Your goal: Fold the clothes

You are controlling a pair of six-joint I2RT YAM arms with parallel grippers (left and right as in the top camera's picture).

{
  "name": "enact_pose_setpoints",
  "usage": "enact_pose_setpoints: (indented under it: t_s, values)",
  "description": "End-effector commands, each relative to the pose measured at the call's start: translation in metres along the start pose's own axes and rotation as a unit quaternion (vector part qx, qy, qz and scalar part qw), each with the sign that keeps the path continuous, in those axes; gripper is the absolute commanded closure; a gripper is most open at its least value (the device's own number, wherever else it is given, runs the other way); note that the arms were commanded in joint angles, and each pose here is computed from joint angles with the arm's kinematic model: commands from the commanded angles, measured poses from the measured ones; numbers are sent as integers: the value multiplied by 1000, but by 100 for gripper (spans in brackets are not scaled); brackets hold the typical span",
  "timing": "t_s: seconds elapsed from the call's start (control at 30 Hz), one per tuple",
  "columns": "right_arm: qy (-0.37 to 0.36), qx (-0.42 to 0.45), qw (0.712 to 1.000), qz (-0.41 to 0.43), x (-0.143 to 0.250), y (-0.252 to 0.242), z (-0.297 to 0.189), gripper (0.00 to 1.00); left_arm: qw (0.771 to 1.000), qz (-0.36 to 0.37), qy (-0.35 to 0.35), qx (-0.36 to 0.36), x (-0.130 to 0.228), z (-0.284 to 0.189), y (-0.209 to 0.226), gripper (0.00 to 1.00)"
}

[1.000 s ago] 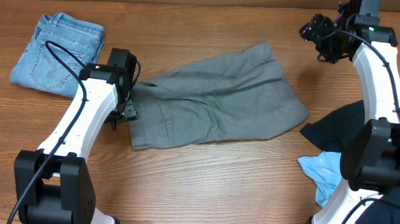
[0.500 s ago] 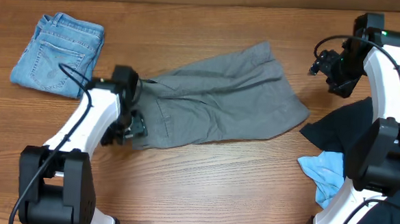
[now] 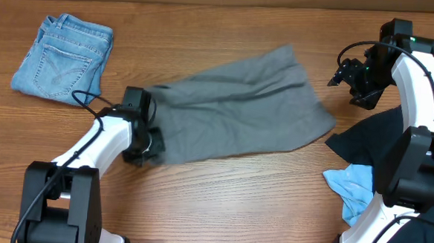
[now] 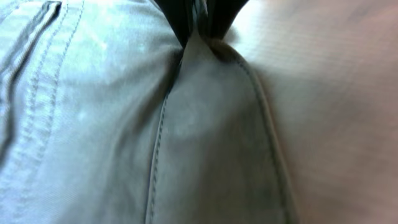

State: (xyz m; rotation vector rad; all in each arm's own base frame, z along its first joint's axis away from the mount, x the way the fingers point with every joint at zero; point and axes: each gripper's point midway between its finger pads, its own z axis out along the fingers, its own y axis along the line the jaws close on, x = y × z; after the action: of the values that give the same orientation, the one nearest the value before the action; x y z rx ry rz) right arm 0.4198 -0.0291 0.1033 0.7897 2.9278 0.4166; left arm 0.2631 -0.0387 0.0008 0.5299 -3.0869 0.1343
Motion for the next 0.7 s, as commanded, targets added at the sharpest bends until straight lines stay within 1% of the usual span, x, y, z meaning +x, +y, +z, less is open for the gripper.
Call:
enact_pose_setpoints:
  t_s: [0.0, 0.03, 0.07, 0.13, 0.17, 0.23, 0.27, 0.33, 0.4, 0.43, 0.53, 0.57, 0.6, 0.63, 0.67]
  values:
    - [9, -18, 999, -25, 6, 10, 0, 25, 985, -46, 38, -163, 15, -8, 87, 96]
    - [17, -36, 998, -44, 10, 18, 0, 25, 982, -51, 42, -175, 13, -13, 98, 96]
    - [25, -55, 996, -60, 15, 28, 1, 27, 983, -45, 47, -170, 10, -17, 104, 96]
    - [38, -78, 993, -83, 25, 45, 6, 31, 989, -27, 49, -140, 1, -21, 106, 96]
    - [45, -79, 991, -98, 34, 55, 13, 31, 991, -26, 45, -126, -4, -22, 105, 96]
    - [59, -76, 988, -119, 50, 67, 26, 30, 992, -21, 35, -121, -10, -24, 103, 94]
    - [76, -71, 985, -135, 66, 75, 39, 27, 992, -19, 32, -121, -12, -24, 103, 92]
    - [97, -51, 984, -137, 88, 80, 57, 18, 991, -19, 31, -126, -12, -24, 105, 90]
    - [107, -45, 982, -148, 107, 86, 78, 17, 990, -18, 30, -133, -13, -25, 107, 88]
    - [100, -50, 983, -148, 114, 93, 93, 17, 991, -18, 29, -133, -13, -25, 107, 87]
    - [71, -70, 985, -138, 110, 105, 110, 17, 991, -18, 30, -133, -13, -25, 107, 87]
    - [63, -79, 986, -136, 108, 110, 113, 19, 991, -18, 30, -133, -13, -25, 107, 86]
    - [56, -98, 985, -134, 106, 117, 114, 26, 991, -18, 30, -133, -13, -25, 107, 87]
    - [48, -117, 982, -142, 102, 125, 113, 34, 990, -18, 30, -133, -13, -25, 107, 86]
    - [38, -130, 979, -149, 98, 132, 112, 51, 990, -18, 30, -133, -13, -25, 107, 87]
